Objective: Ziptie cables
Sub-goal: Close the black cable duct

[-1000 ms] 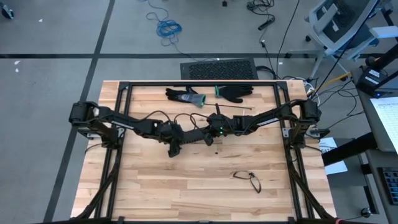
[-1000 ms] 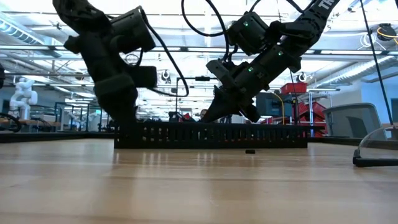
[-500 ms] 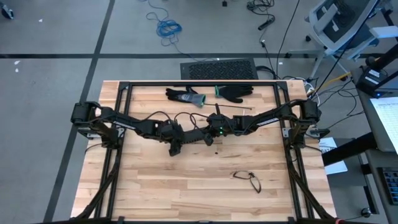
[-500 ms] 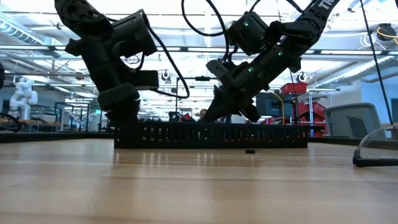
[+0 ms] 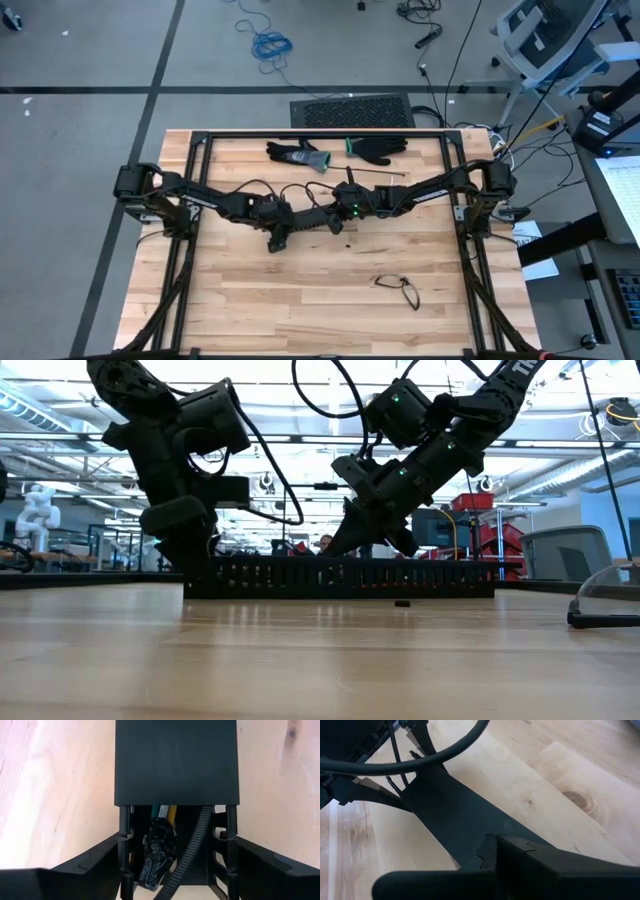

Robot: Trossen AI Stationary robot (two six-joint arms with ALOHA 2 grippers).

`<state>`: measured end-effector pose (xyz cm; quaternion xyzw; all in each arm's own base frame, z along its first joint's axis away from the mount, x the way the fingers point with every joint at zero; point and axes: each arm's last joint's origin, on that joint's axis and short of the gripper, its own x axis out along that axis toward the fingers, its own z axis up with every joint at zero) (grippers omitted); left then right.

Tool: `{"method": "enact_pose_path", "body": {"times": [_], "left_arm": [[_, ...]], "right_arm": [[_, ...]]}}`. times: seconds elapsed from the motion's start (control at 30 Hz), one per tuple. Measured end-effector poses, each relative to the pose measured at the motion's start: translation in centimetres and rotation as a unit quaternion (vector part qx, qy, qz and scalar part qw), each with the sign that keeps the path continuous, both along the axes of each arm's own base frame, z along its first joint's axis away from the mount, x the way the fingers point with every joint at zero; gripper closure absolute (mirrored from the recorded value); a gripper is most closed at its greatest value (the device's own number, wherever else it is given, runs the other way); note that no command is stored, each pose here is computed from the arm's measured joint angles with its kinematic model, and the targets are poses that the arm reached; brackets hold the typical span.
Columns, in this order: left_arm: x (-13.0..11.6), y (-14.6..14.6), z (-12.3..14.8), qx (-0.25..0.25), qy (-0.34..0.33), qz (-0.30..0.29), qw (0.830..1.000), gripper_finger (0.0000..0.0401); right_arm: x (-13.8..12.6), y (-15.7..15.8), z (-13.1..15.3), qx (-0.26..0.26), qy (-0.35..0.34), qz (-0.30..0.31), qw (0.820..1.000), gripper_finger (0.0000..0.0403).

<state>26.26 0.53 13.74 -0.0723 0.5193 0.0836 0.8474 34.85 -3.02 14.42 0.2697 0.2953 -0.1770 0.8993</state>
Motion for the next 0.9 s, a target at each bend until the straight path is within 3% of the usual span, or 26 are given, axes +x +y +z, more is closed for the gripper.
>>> {"method": "enact_pose_path", "body": {"times": [0.27, 0.57, 0.9], "left_arm": [[-1.1, 0.0, -0.6, -0.016, -0.005, 0.01, 1.0, 0.0095], [-1.3, 0.0, -0.2, -0.001, -0.01, 0.01, 1.0, 0.0097], [-1.3, 0.0, -0.1, 0.009, -0.014, 0.002, 1.0, 0.0166]], "right_arm": [[0.0, 0.0, 0.0, 0.0, 0.0, 0.0, 1.0, 0.0403], [0.0, 0.0, 0.0, 0.0, 0.0, 0.0, 1.0, 0.0403], [0.0, 0.0, 0.0, 0.0, -0.001, -0.001, 1.0, 0.0403]]}}
